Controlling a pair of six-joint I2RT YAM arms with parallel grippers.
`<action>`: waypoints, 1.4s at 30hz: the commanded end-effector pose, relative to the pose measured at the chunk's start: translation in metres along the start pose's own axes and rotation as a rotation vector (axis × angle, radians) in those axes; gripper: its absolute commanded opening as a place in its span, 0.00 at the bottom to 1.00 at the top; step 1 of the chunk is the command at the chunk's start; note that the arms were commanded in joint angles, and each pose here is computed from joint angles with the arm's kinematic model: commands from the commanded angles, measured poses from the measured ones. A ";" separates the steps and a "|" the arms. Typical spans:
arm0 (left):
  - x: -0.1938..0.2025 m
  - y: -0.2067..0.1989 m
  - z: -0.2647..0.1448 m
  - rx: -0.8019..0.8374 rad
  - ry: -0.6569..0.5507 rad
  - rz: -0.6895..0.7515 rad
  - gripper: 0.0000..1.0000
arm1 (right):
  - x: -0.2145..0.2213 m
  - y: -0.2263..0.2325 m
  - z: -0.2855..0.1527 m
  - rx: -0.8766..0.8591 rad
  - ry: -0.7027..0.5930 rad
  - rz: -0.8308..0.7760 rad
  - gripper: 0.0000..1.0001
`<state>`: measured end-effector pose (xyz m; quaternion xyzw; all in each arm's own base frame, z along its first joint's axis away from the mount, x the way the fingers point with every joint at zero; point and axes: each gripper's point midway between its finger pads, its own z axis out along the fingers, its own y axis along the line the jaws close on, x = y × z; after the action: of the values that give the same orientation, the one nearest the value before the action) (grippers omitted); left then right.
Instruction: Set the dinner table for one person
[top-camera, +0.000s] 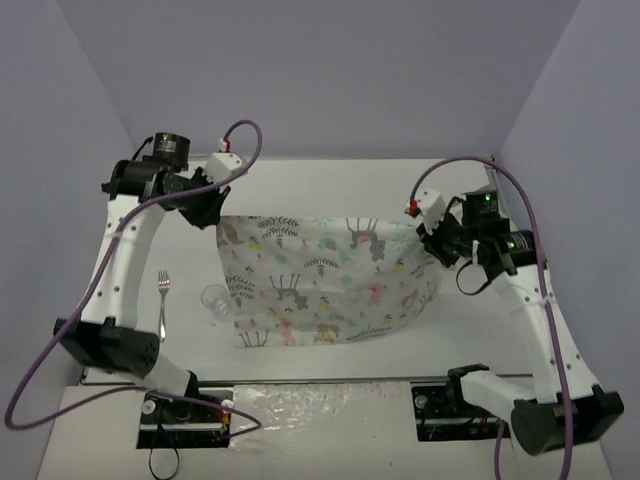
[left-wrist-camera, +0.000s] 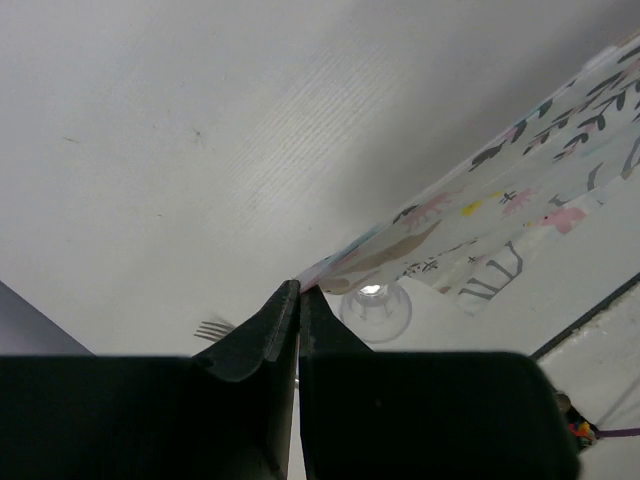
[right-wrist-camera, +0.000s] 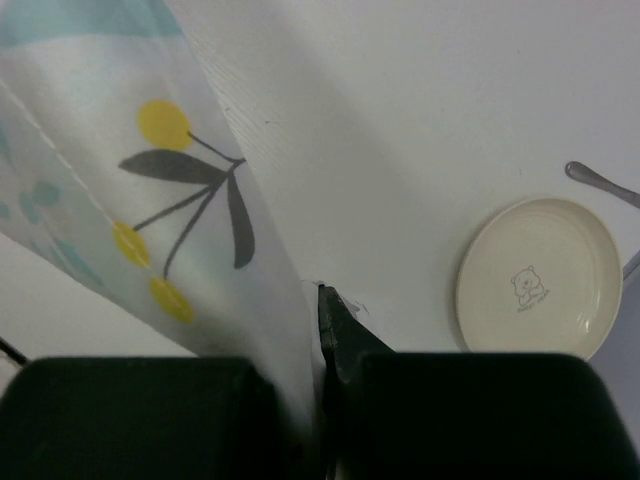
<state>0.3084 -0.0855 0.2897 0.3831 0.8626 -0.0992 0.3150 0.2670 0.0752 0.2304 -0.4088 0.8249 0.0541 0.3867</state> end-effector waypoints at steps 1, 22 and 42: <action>-0.022 0.058 0.037 -0.098 0.010 0.043 0.00 | -0.019 -0.042 0.038 0.066 -0.007 -0.013 0.00; -0.071 0.257 0.168 -0.556 -0.016 -0.082 0.97 | -0.033 -0.224 0.249 0.373 0.182 0.044 1.00; -0.126 0.218 0.083 -0.519 -0.270 -0.160 0.63 | -0.105 -0.278 0.083 0.866 0.038 0.013 0.97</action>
<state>0.6084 -0.0260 0.2707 0.1976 0.8458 0.1166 0.4817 0.6025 -0.0142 0.2859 -0.1638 0.7742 -0.3283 0.5157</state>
